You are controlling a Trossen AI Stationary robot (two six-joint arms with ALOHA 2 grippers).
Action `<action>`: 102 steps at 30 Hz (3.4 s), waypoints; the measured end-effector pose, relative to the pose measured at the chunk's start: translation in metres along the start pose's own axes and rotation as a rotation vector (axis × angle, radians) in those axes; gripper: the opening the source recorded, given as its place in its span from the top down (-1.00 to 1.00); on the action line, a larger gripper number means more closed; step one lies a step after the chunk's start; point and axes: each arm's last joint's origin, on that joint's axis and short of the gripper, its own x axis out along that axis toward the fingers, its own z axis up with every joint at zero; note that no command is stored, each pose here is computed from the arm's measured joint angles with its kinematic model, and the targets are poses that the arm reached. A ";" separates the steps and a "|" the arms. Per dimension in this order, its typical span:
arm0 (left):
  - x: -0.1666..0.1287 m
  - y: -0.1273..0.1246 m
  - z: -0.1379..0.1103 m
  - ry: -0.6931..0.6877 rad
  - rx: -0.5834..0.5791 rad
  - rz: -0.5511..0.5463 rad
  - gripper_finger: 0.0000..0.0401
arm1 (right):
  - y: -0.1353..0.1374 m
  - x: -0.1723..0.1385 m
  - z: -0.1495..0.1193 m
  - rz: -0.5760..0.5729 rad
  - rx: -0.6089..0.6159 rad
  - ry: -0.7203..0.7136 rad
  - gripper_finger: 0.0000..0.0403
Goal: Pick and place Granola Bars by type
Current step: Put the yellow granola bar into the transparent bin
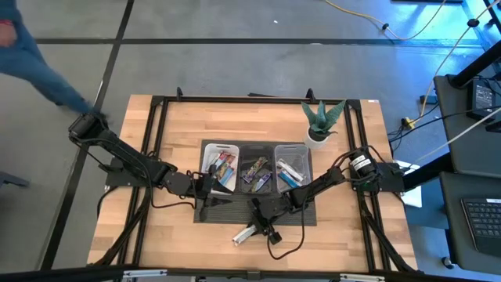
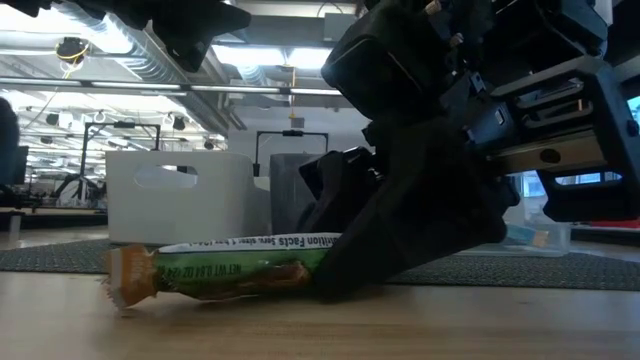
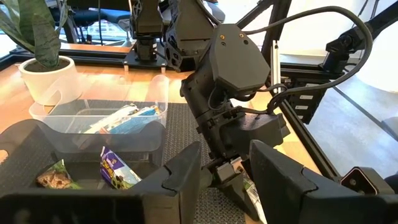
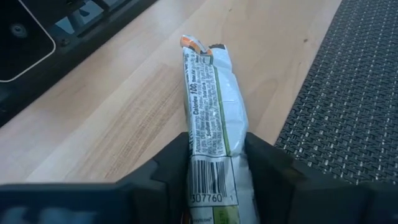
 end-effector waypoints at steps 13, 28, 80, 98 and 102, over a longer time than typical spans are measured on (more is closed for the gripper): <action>0.000 0.000 0.000 0.000 0.000 0.000 0.35 | 0.000 -0.001 0.002 0.009 0.023 -0.014 0.34; 0.000 0.000 0.000 0.000 -0.001 -0.001 0.35 | 0.012 -0.066 0.056 -0.043 0.133 0.014 0.37; 0.000 0.000 0.000 -0.001 -0.001 -0.001 0.35 | -0.012 -0.181 -0.032 -1.058 0.810 0.288 0.33; 0.000 0.000 0.000 -0.001 0.000 -0.001 0.35 | -0.003 -0.203 0.026 -0.659 0.634 0.332 -0.07; 0.000 0.000 0.000 0.000 0.000 -0.003 0.35 | 0.003 -0.215 0.043 -0.523 0.620 0.288 -0.07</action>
